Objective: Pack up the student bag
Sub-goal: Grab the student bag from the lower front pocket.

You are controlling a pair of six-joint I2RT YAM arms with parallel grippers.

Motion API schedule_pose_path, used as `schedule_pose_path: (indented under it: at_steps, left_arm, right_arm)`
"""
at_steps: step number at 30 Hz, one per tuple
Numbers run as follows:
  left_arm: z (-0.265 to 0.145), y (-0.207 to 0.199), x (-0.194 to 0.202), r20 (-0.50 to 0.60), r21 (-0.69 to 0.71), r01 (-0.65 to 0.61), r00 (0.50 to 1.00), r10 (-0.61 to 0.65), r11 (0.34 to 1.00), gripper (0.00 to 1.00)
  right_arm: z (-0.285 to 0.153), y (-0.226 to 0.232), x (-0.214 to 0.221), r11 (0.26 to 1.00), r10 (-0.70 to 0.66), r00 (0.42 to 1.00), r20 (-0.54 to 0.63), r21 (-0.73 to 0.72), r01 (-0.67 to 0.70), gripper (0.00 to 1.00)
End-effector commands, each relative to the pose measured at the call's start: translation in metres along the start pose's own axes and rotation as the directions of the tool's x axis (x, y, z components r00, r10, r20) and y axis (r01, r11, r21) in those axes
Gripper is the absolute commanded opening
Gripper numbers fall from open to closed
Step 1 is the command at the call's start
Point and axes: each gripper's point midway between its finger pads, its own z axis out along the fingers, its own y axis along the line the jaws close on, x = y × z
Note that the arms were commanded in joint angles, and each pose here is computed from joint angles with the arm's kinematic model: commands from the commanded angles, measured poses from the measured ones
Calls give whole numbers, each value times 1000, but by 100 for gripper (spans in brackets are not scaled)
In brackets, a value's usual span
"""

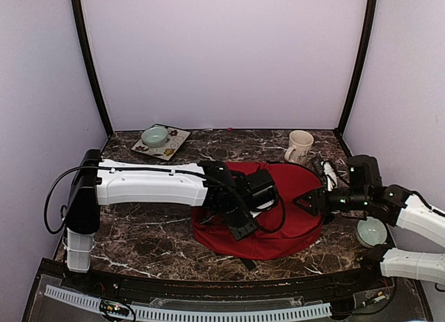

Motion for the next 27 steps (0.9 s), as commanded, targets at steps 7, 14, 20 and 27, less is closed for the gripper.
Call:
schedule_pose_path:
  at_steps: [7, 14, 20, 27]
  left_arm:
    - [-25, 17, -25, 72, -79, 24, 997, -18, 997, 0]
    - [-50, 27, -38, 109, -114, 49, 993, -36, 992, 0]
    - [-62, 38, -46, 155, -155, 103, 985, -79, 983, 0]
    - [-70, 38, -61, 219, -84, 176, 964, -154, 981, 0]
  right_arm:
    - [2, 8, -12, 999, -32, 999, 34, -27, 33, 54]
    - [4, 10, -11, 998, -43, 998, 50, -42, 45, 55]
    - [3, 20, -12, 992, -88, 992, 87, -85, 95, 55]
    - [2, 39, -8, 972, -169, 976, 139, -140, 189, 58]
